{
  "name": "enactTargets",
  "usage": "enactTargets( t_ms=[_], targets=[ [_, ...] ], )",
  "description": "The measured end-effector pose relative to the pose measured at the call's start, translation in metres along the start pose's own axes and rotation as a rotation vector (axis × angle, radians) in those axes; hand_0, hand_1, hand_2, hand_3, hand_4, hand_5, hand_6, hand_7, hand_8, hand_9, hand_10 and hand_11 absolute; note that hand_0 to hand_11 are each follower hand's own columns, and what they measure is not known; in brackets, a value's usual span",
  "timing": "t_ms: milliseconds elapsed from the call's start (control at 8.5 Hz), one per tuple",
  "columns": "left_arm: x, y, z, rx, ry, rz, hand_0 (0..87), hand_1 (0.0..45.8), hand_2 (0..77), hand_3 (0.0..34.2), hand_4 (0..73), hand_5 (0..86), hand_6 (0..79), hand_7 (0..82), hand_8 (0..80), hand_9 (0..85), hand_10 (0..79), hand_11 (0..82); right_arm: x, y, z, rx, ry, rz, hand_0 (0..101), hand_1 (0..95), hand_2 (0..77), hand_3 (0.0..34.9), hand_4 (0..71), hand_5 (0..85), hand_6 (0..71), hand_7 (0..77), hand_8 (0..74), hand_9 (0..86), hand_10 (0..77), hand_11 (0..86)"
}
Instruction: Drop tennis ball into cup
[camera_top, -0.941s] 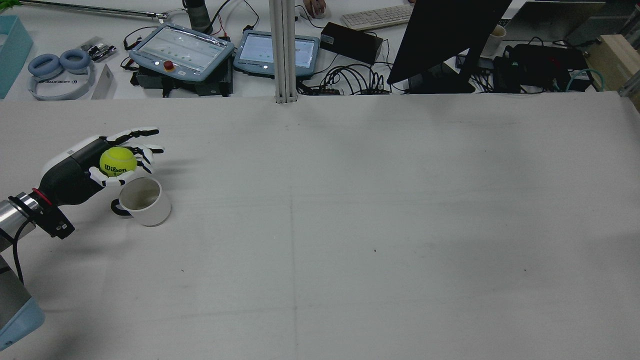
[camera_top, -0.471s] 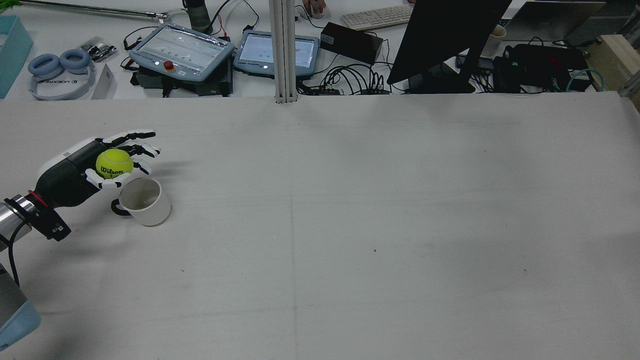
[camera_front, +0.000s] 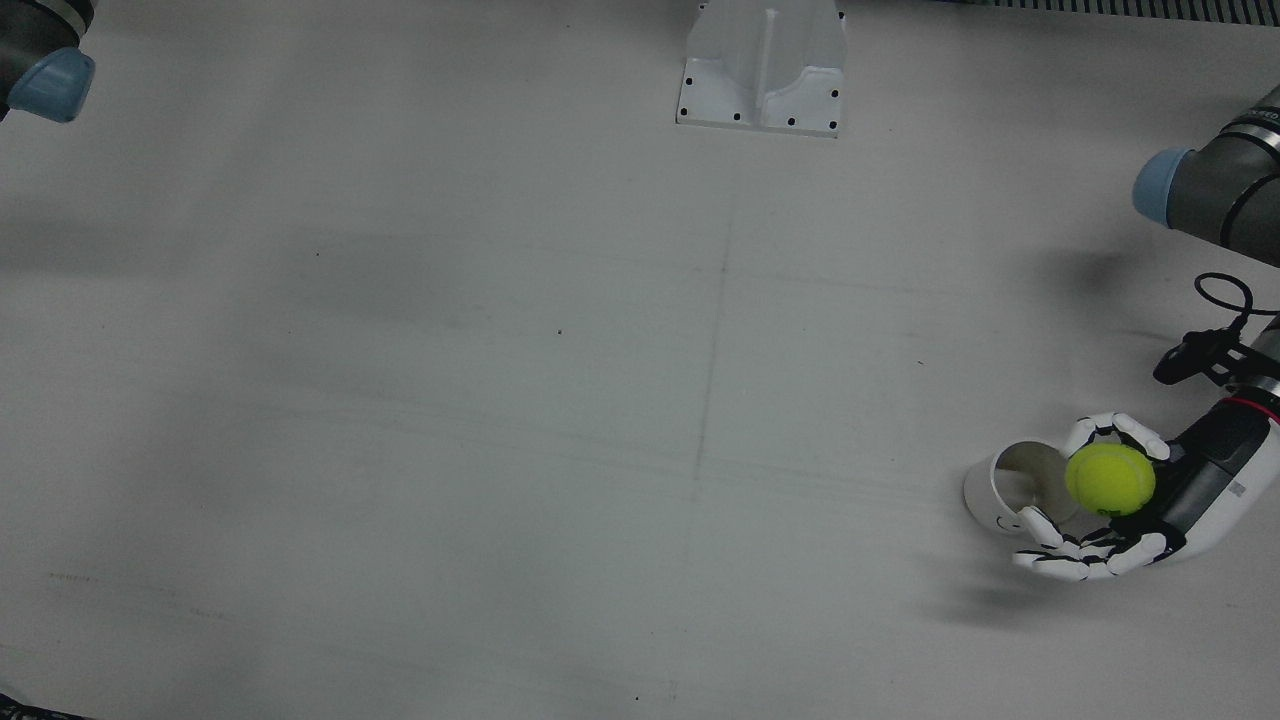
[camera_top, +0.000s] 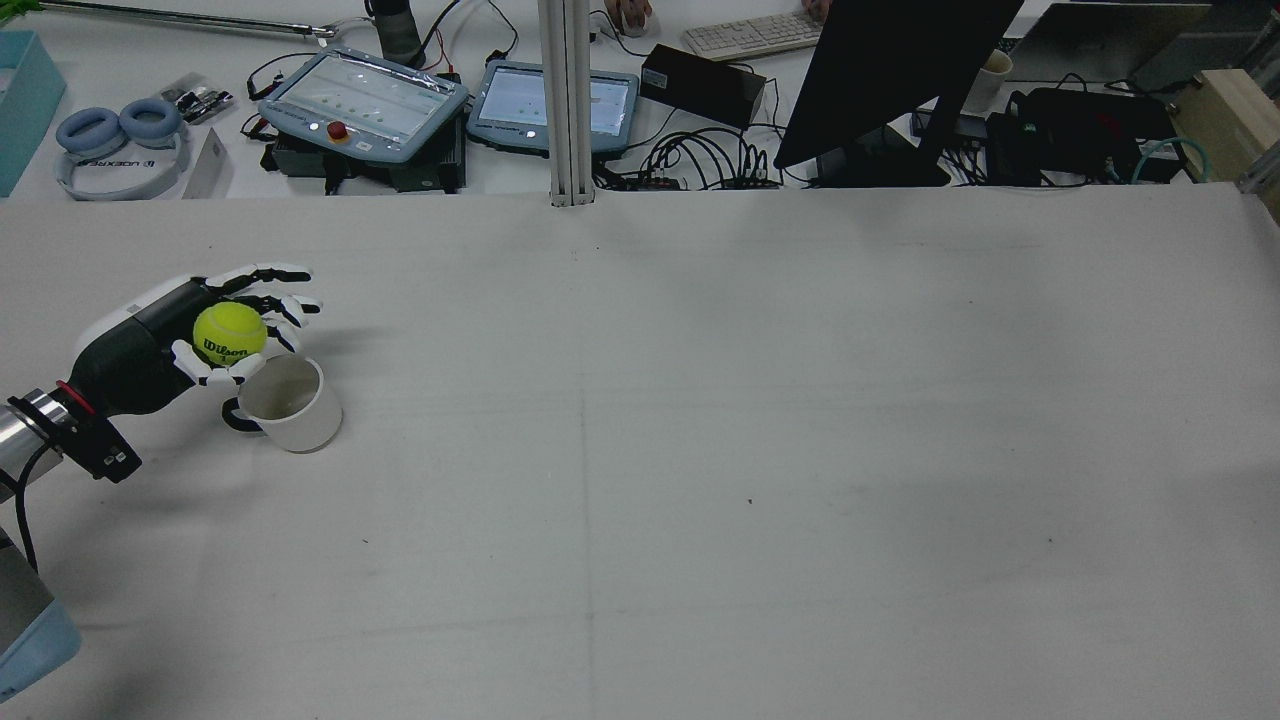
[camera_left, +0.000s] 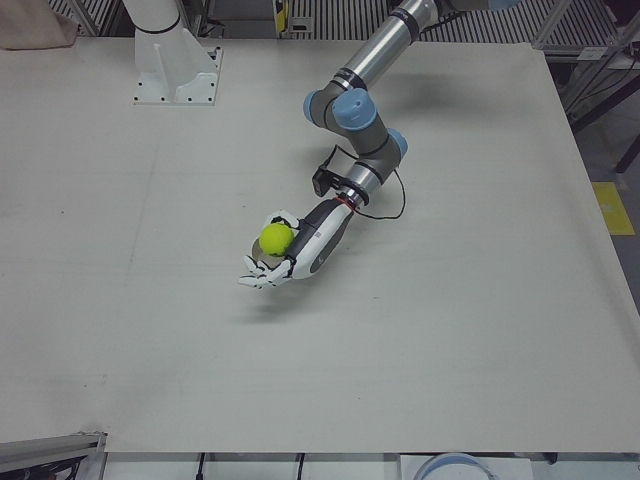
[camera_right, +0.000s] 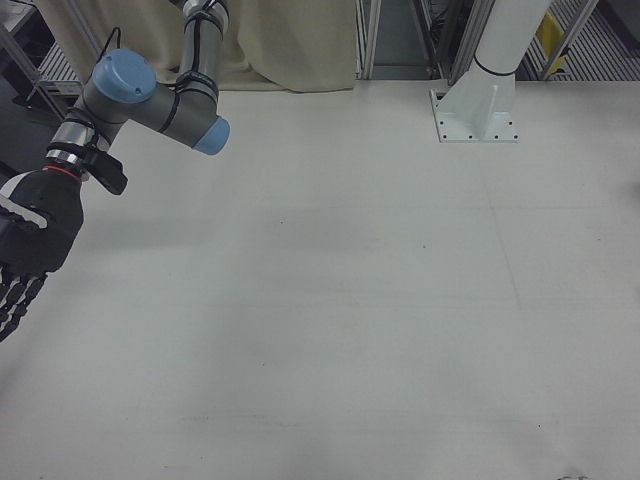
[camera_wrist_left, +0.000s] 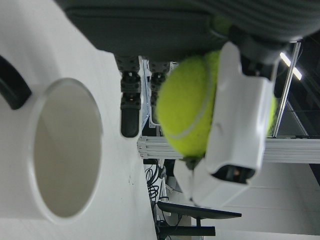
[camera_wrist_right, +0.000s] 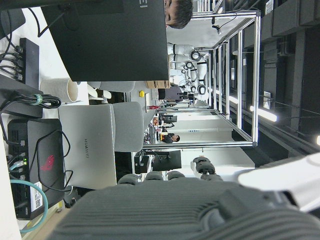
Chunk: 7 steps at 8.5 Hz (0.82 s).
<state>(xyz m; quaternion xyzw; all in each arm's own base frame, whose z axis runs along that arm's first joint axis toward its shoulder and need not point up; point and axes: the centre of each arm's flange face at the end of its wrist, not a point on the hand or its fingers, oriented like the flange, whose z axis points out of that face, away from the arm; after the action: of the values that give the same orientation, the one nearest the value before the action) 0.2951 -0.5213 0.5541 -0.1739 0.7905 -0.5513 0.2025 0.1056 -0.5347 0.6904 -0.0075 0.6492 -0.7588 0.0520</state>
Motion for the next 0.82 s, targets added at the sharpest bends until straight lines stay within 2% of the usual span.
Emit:
enactTargets(
  t_ms=[118, 235, 353, 471, 588, 706, 824],
  targets=[
    [-0.0003, 0.0002, 0.0002, 0.0, -0.001, -0.001, 80.7, 10.4, 56.2, 0.0, 19.6, 23.5, 51.3, 32.7, 24.5, 25.6, 27.8, 44.2, 0.0, 0.0, 0.0, 0.0, 0.0, 0.0, 0, 0.5, 0.5, 0.0, 0.0, 0.0, 0.0, 0.5, 0.0, 0.0, 0.0, 0.5],
    [-0.0005, 0.0004, 0.0005, 0.0, 0.0, -0.001, 80.5, 13.1, 51.8, 0.0, 19.6, 24.5, 52.4, 32.7, 25.1, 25.6, 28.4, 45.3, 0.0, 0.0, 0.0, 0.0, 0.0, 0.0, 0, 0.5, 0.5, 0.0, 0.0, 0.0, 0.0, 0.0, 0.0, 0.0, 0.0, 0.5],
    [-0.0005, 0.0006, 0.0006, -0.001, 0.001, -0.001, 80.7, 21.8, 39.8, 0.0, 19.6, 21.8, 40.9, 35.5, 24.0, 25.6, 28.9, 46.4, 0.0, 0.0, 0.0, 0.0, 0.0, 0.0, 0, 0.5, 0.5, 0.0, 0.0, 0.0, 0.0, 0.5, 0.0, 0.0, 0.0, 0.5],
    [-0.0006, 0.0007, 0.0008, -0.003, 0.001, -0.002, 80.0, 24.0, 48.0, 0.0, 18.5, 20.7, 39.3, 33.8, 22.4, 25.6, 28.9, 43.6, 0.0, 0.0, 0.0, 0.0, 0.0, 0.0, 0, 0.5, 0.5, 0.0, 0.0, 0.0, 0.0, 0.5, 0.0, 0.0, 0.0, 0.5],
    [-0.0006, 0.0007, 0.0007, -0.003, 0.001, -0.002, 80.0, 24.0, 48.0, 0.0, 18.5, 20.7, 39.3, 33.8, 22.4, 25.6, 28.9, 43.6, 0.0, 0.0, 0.0, 0.0, 0.0, 0.0, 0, 0.5, 0.5, 0.0, 0.0, 0.0, 0.0, 0.5, 0.0, 0.0, 0.0, 0.5],
    [-0.0004, 0.0005, 0.0004, -0.003, 0.001, -0.002, 61.2, 24.0, 60.5, 0.0, 14.7, 19.1, 36.0, 32.7, 21.8, 24.5, 28.4, 43.1, 0.0, 0.0, 0.0, 0.0, 0.0, 0.0, 0, 0.5, 0.5, 0.0, 0.0, 0.0, 0.0, 0.0, 0.0, 0.0, 0.0, 0.5],
    [-0.0005, 0.0005, 0.0004, -0.003, 0.001, -0.002, 61.2, 24.0, 60.5, 0.0, 14.7, 19.1, 36.0, 32.7, 21.8, 24.5, 28.4, 43.1, 0.0, 0.0, 0.0, 0.0, 0.0, 0.0, 0, 0.5, 0.5, 0.0, 0.0, 0.0, 0.0, 0.5, 0.0, 0.0, 0.0, 0.5]
  ],
)
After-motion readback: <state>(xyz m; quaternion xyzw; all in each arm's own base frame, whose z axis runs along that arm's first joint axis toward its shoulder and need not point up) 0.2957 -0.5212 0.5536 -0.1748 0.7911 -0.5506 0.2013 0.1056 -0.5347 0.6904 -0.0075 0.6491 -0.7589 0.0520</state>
